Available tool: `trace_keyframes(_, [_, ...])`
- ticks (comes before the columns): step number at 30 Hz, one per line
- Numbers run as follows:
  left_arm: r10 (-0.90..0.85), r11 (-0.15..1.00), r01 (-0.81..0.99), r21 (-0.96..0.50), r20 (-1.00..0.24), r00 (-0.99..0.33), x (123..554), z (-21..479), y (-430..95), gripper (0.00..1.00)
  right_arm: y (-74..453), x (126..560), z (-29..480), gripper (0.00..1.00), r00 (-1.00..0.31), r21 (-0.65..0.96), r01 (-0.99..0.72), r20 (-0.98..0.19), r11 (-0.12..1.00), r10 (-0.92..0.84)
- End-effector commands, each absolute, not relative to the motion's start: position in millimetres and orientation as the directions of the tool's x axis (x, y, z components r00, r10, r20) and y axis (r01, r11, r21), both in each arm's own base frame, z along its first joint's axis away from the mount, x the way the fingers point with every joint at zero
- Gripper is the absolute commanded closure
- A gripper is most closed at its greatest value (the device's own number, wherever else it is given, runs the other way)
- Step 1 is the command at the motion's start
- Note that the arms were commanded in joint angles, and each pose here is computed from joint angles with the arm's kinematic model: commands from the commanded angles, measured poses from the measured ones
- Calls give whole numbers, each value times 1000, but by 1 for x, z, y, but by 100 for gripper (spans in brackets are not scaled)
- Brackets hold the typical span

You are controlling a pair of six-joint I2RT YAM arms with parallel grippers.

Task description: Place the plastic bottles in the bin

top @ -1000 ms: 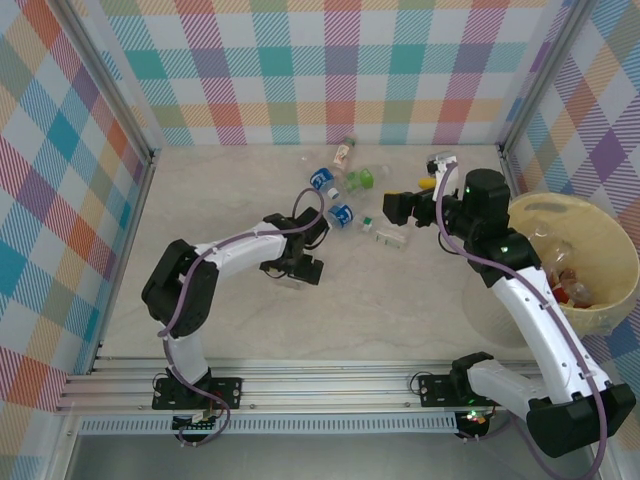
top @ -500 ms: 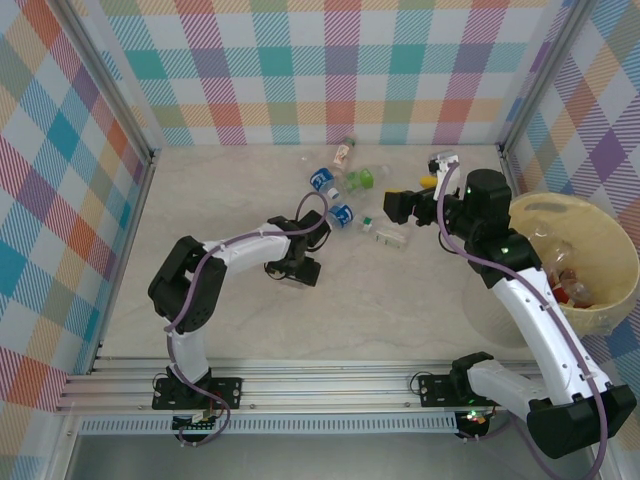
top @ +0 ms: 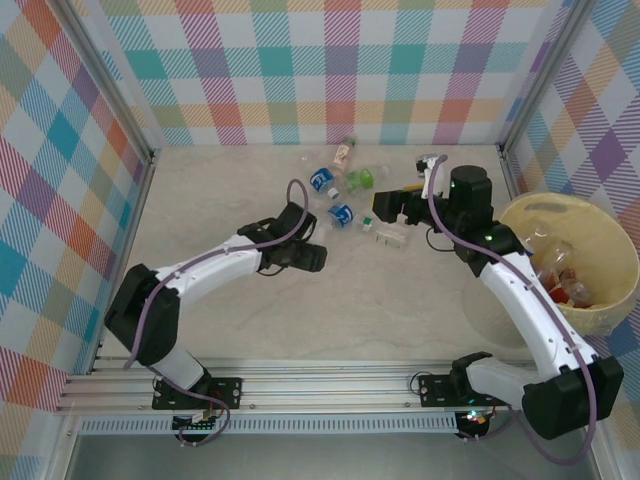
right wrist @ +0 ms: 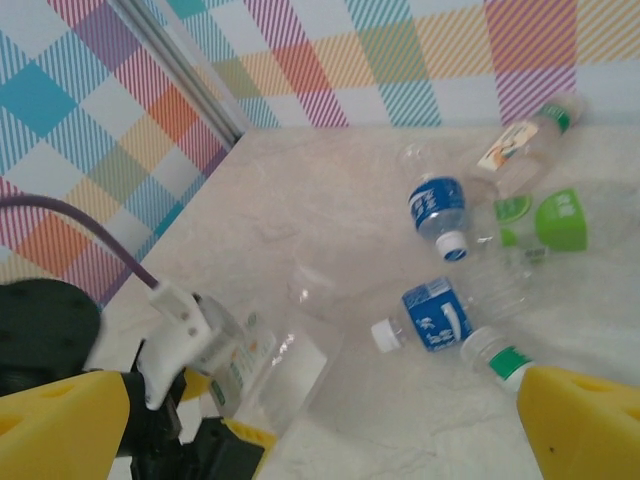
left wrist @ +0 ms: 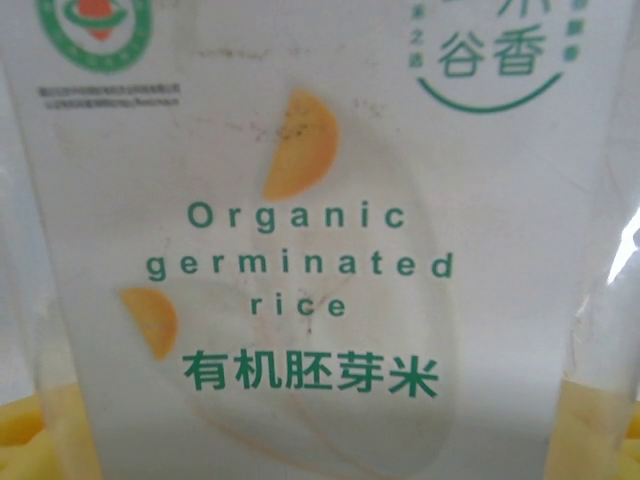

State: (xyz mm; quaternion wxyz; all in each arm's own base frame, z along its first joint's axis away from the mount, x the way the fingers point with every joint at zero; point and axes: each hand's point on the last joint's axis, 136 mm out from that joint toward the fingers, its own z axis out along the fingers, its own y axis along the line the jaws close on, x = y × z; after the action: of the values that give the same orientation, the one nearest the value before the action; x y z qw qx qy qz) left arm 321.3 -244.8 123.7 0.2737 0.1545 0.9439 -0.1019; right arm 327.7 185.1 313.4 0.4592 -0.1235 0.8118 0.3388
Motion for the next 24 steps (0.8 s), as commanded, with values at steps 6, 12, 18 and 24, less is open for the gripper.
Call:
trace_keyframes(6, [235, 857, 501, -122, -773, -589, 332, 207, -277, 51, 204, 344, 316, 0, -665, 604, -440, -717, 664, 210])
trace_keyframes(12, [242, 812, 576, -96, -842, -482, 340, 241, -299, 52, 232, 346, 330, 0, -729, 685, -470, -657, 557, 192])
trace_keyframes(18, [217, 753, 648, -114, -887, -408, 338, 266, -321, 52, 243, 353, 331, 0, -712, 648, -467, -679, 601, 180])
trace_keyframes(24, [213, 718, 687, -110, -905, -368, 333, 281, -335, 52, 247, 364, 314, 0, -752, 674, -386, -625, 630, 208])
